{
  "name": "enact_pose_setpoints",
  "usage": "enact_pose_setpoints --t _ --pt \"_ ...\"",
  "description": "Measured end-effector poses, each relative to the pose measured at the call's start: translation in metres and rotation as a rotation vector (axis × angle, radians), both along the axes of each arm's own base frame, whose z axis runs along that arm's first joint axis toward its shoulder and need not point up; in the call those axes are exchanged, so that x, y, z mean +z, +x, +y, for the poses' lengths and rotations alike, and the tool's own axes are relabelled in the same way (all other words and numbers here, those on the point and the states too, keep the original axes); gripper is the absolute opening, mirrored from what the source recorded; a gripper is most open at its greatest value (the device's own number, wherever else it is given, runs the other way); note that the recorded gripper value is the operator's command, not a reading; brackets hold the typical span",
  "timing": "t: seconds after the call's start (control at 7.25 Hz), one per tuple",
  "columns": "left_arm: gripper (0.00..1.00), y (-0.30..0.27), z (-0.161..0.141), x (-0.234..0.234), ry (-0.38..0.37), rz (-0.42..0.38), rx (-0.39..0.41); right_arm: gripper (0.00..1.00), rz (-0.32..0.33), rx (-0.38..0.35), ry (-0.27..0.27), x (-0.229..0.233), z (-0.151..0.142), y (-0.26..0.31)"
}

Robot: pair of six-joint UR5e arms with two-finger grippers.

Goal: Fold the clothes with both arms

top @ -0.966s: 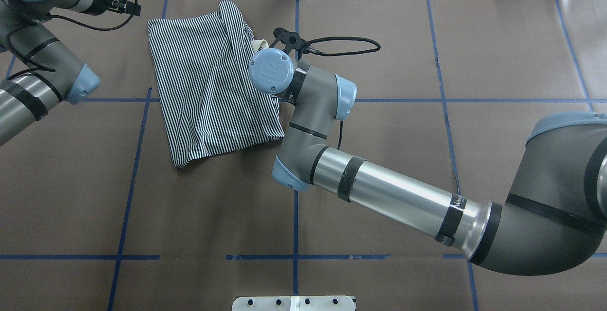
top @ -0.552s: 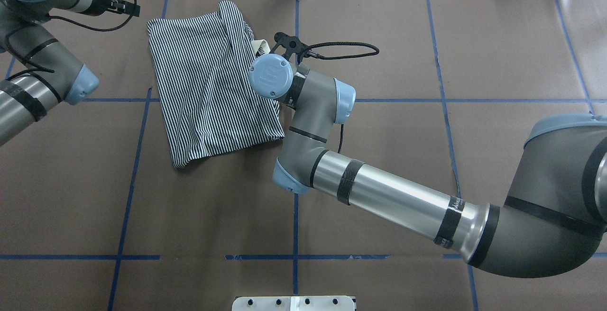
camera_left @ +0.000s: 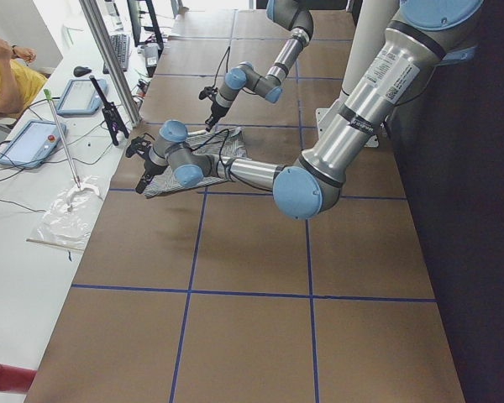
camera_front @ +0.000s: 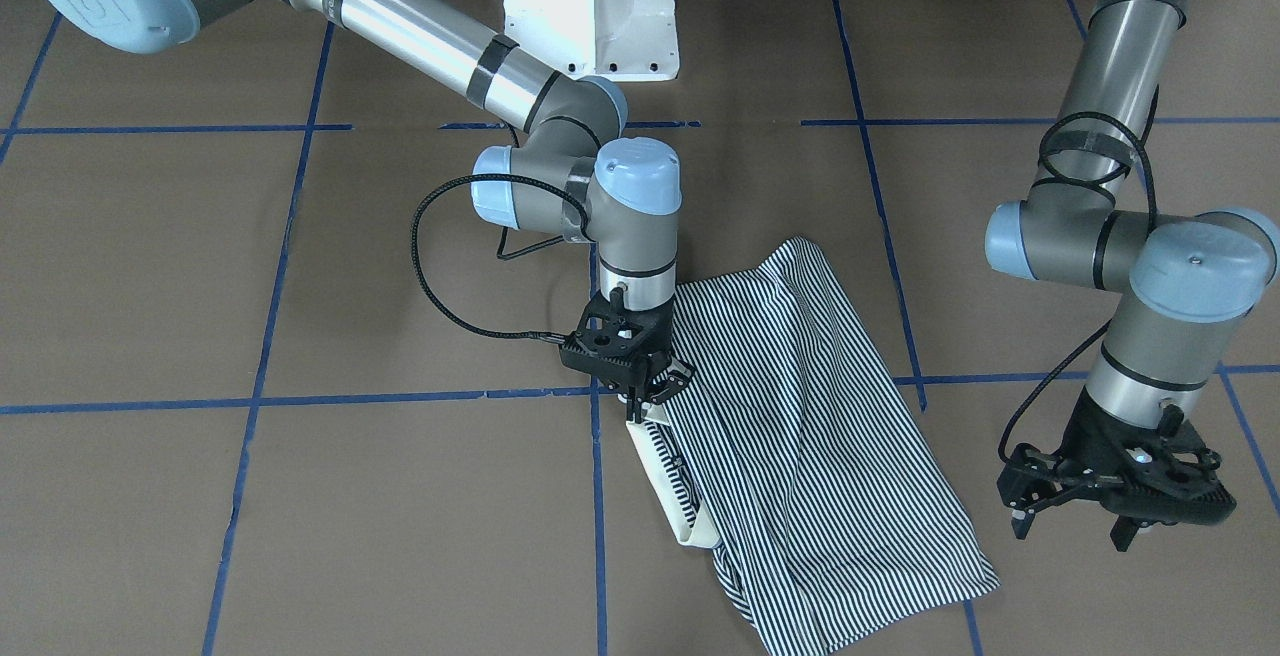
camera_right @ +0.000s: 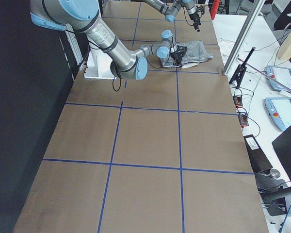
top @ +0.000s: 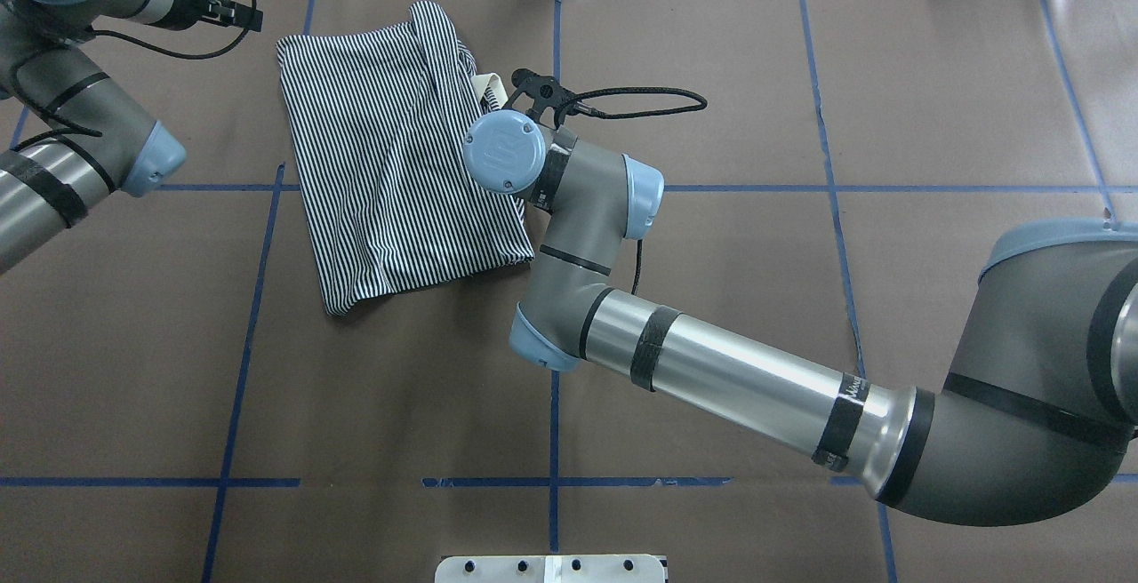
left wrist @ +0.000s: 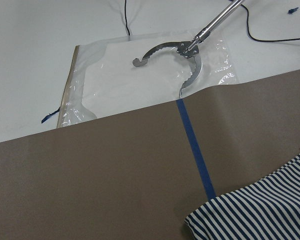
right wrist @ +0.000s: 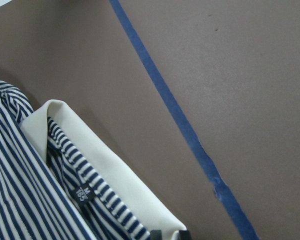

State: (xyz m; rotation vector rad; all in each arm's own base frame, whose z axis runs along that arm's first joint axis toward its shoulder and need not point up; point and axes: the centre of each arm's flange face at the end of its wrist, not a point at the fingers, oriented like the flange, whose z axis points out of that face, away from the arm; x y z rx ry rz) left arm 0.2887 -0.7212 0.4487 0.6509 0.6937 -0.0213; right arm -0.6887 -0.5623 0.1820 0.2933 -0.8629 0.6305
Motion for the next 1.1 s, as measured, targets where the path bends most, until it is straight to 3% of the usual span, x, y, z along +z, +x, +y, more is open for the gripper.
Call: enact_pose_setpoints --t 0.41,0.83,1.1 --pt "1.00 0.003 0.004 -0.008 0.006 0.016 -0.001 0.00 -0.008 -0.017 0.015 0.026 0.026 0.048" --pt "1.00 0.008 0.010 -0.012 0.015 0.023 0.009 0.00 -0.005 -0.039 0.047 0.102 0.106 0.115" --pt "1.00 0.012 0.013 -0.013 0.015 0.027 0.013 0.00 0.007 -0.045 0.076 0.125 0.149 0.132"
